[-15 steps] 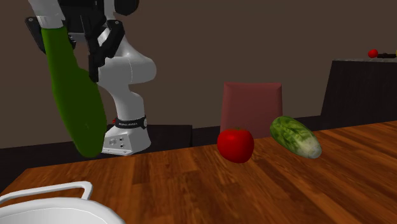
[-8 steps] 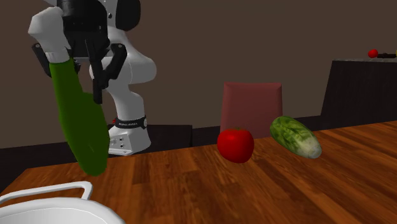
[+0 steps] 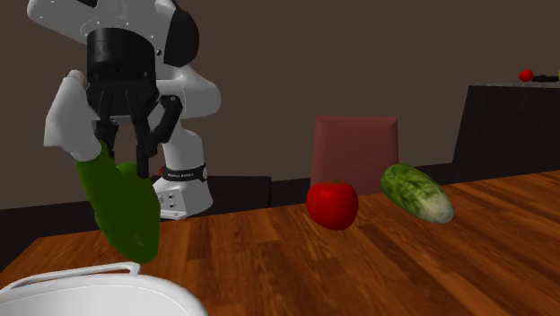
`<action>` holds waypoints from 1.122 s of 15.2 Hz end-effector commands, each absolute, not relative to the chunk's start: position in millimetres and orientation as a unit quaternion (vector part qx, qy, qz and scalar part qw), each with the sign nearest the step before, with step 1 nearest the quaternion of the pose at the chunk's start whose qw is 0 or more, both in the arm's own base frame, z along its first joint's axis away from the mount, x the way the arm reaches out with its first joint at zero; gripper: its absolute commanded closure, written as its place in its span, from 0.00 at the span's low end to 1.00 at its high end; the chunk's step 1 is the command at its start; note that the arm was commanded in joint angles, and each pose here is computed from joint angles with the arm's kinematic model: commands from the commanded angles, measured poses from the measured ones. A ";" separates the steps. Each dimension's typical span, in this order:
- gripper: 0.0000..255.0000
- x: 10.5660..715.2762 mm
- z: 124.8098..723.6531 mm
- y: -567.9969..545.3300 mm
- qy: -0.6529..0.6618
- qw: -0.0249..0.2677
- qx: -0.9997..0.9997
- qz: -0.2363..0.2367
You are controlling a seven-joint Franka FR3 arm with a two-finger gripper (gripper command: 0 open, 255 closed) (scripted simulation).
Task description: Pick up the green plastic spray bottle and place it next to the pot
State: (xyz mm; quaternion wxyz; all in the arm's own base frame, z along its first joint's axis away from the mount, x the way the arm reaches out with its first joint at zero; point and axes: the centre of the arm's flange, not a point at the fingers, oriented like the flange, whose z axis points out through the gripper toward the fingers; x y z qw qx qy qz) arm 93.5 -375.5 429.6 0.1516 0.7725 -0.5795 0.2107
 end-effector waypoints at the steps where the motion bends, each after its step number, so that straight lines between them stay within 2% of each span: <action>1: 1.00 93.9 417.3 -375.2 -0.580 0.151 0.773 0.209; 17: 1.00 93.9 332.8 -375.2 -0.580 0.151 0.773 0.209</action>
